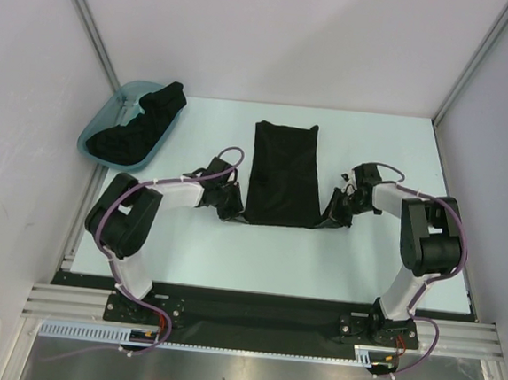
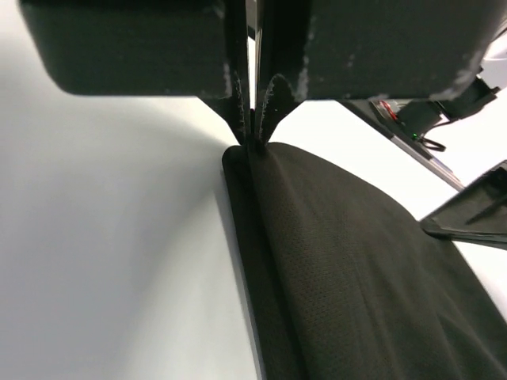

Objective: Fold and stack the t-shirts
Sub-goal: Fold the tshirt

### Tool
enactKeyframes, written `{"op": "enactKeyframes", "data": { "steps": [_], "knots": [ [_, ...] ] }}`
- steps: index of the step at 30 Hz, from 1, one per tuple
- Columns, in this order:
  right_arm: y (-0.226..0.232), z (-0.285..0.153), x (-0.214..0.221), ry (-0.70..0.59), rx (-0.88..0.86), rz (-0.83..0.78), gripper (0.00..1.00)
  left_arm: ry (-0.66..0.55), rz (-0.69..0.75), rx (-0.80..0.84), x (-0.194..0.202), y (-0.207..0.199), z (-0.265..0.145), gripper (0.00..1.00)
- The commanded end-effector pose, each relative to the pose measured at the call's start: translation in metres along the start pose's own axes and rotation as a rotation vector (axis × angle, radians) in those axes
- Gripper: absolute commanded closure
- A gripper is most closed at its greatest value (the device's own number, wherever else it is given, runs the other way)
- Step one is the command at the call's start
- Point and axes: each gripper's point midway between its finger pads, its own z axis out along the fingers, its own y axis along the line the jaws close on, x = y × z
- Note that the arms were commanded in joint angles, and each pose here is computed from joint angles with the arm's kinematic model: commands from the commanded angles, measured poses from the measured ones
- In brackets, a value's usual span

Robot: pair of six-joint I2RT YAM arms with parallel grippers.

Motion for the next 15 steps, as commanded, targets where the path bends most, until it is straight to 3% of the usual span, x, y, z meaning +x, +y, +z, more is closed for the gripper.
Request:
{"op": "enactKeyframes", "data": {
  "steps": [1,15],
  "knots": [
    [-0.002,-0.014,0.005,-0.006,0.037,-0.027,1.0,-0.075,0.06,-0.033,-0.007,0.009,-0.017,1.0],
    [-0.005,-0.011,0.075,0.105,0.103,-0.026,1.0,0.027,0.119,-0.013,0.062,0.016,-0.039,1.0]
  ]
}}
